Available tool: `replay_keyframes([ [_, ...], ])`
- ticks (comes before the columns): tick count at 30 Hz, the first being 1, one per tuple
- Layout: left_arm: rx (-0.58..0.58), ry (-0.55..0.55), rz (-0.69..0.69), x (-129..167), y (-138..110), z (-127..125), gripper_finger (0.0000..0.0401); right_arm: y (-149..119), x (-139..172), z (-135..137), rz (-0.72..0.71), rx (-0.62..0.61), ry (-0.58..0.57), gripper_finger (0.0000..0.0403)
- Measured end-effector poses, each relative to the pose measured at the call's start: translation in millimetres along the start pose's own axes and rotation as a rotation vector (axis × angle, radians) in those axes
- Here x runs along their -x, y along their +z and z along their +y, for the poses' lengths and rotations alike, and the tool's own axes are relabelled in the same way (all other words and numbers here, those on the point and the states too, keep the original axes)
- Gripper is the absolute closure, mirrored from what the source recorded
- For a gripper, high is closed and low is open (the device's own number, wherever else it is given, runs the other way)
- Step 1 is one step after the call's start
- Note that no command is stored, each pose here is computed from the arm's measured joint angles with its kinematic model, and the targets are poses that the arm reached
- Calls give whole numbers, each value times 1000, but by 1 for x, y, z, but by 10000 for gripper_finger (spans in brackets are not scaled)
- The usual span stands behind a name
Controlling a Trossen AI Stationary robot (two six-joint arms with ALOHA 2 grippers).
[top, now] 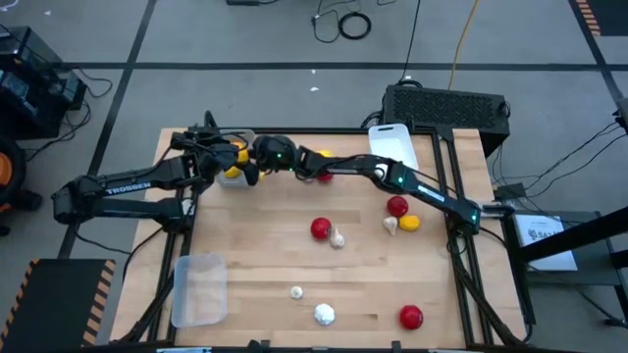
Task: Sort produce into baskets
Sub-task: Put the yellow lemon into the gray bin
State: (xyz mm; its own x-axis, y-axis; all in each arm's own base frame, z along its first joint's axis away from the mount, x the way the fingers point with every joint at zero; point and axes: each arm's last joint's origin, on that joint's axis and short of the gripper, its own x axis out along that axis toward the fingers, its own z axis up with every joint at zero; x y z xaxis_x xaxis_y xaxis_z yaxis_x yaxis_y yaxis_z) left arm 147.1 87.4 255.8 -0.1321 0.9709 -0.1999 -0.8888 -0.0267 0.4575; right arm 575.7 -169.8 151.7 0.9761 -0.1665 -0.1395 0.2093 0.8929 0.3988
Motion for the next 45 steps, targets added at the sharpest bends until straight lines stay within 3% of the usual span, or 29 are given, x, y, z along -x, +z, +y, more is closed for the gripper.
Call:
replay_keyframes([
  [8,12,-2,-5,0,1,0,106,-12,-3,-4,36,47,-12,169],
  [16,7,-4,-6,0,1,0,106,-13,-3,-4,41,72,-4,96],
  [21,-15,-30,-1,0,1,-1,106,-13,-3,-4,42,71,-2,72],
  [29,-40,-33,2,0,1,-1,106,8,4,2,64,13,-15,67],
  [37,-47,-73,7,0,1,-2,106,30,28,7,303,-27,-125,67],
  [45,-49,-141,16,1,0,-4,106,58,74,28,621,-21,-233,67],
])
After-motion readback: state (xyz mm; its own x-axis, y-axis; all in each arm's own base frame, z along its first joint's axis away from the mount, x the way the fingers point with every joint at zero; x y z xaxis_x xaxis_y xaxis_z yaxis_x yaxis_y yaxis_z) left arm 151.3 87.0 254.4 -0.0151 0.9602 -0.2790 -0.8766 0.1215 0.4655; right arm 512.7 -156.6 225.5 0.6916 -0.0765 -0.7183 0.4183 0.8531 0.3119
